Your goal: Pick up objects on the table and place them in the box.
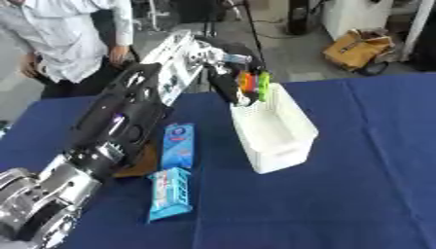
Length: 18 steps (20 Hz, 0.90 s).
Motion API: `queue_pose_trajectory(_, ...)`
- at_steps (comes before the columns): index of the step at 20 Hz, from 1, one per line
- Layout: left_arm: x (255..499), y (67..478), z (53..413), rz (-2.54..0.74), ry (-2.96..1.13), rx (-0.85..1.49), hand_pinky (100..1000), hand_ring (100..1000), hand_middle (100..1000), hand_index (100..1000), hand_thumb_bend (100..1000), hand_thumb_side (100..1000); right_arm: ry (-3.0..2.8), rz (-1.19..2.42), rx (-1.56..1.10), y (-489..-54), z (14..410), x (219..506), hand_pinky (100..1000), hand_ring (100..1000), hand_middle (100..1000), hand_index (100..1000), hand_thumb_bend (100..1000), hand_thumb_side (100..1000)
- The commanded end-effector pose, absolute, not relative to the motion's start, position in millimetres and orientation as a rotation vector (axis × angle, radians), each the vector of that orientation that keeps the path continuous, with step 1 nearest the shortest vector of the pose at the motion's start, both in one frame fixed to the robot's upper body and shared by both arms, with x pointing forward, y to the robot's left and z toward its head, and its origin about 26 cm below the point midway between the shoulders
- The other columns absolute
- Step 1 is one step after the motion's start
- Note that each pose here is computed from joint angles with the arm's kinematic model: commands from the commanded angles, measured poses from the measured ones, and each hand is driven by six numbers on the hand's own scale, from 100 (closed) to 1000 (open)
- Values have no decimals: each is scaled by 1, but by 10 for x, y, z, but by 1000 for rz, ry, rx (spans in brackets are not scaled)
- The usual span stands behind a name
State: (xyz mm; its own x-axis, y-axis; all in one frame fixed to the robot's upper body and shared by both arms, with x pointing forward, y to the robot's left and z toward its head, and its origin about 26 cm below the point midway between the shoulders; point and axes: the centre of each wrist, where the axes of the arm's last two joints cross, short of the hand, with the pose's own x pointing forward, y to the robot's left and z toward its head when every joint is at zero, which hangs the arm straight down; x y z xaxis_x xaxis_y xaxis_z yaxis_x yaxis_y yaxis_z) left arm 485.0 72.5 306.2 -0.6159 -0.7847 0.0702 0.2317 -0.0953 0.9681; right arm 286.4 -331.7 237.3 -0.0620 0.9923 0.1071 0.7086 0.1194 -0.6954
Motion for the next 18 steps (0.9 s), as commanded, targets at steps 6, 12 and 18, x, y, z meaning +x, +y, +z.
queue_pose_trajectory(6,4854,725,3022,-1587,-1552,523,954,371,364,509,100,395,-1873,629,-1655,-3303,2472,2846,868,915,817,767,100,1000)
queue_pose_trajectory(12,4873,705,2902,-1494,-1558,510,958,365,361,504,100,414,-1881,621,-1650,-3297,2470,2849,869,916,817,766,100,1000)
queue_pose_trajectory(18,4900,705,2764,-1373,-1581,489,955,354,352,497,100,443,-1884,618,-1646,-3291,2466,2850,869,916,817,765,100,1000)
